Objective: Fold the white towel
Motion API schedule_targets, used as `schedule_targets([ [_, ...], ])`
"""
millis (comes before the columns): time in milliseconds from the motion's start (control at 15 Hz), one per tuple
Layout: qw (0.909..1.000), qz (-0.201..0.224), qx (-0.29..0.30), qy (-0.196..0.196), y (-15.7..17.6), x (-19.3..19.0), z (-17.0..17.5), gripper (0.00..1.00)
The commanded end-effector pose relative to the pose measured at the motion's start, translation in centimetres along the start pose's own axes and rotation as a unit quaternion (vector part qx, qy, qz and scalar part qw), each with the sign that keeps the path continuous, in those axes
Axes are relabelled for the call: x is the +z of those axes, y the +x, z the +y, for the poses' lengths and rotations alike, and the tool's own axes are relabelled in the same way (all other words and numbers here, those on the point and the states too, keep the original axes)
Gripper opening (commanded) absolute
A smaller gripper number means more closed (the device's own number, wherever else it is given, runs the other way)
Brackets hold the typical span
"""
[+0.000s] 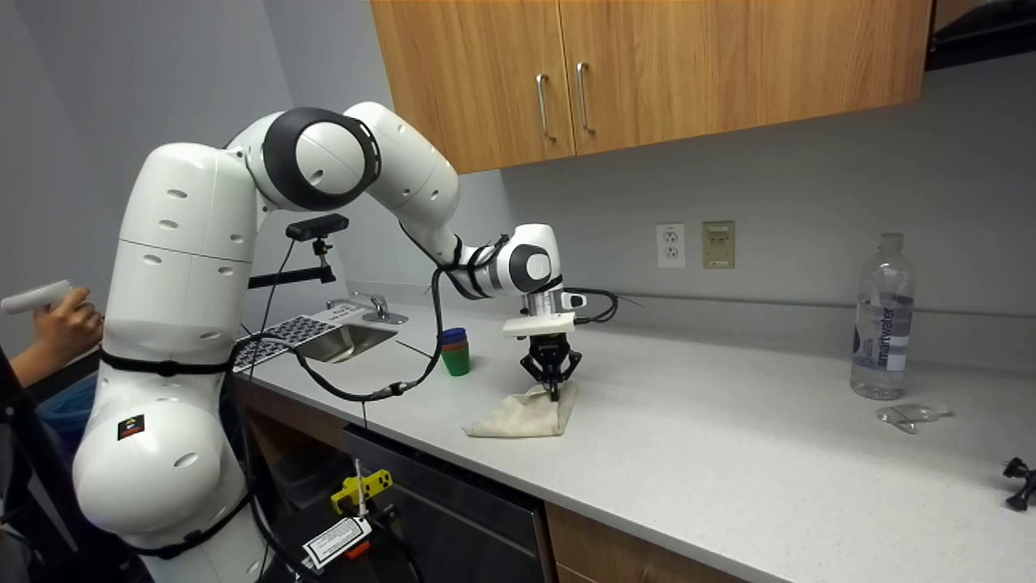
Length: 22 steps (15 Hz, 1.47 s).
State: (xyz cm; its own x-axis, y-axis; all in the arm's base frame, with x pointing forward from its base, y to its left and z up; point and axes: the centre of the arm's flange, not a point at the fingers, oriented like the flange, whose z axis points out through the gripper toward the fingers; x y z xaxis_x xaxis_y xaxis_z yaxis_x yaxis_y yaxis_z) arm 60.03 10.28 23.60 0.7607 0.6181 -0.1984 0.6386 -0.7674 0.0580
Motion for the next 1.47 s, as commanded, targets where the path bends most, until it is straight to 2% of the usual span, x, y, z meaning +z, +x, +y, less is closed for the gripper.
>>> schedule_targets([
  [0,0.9996,0.019,-0.017,-0.013,1.0,-0.2,0.2,0.0],
  [400,0.999,0.026,-0.021,-0.031,1.0,0.2,0.2,0.0],
  [467,0.999,0.026,-0.02,-0.03,1.0,0.2,0.1,0.27],
  [533,0.999,0.026,-0.02,-0.03,1.0,0.2,0.1,0.28],
  [867,0.9991,0.021,-0.017,-0.034,0.6,-0.3,-0.5,0.64],
  [1067,0.9996,0.019,-0.013,-0.018,0.0,-0.5,-0.8,0.88],
  [1200,0.9998,0.017,-0.014,0.003,-0.8,-0.7,-1.3,0.99],
  [1400,0.9997,-0.011,-0.012,0.019,-2.7,-1.1,-2.7,1.0],
])
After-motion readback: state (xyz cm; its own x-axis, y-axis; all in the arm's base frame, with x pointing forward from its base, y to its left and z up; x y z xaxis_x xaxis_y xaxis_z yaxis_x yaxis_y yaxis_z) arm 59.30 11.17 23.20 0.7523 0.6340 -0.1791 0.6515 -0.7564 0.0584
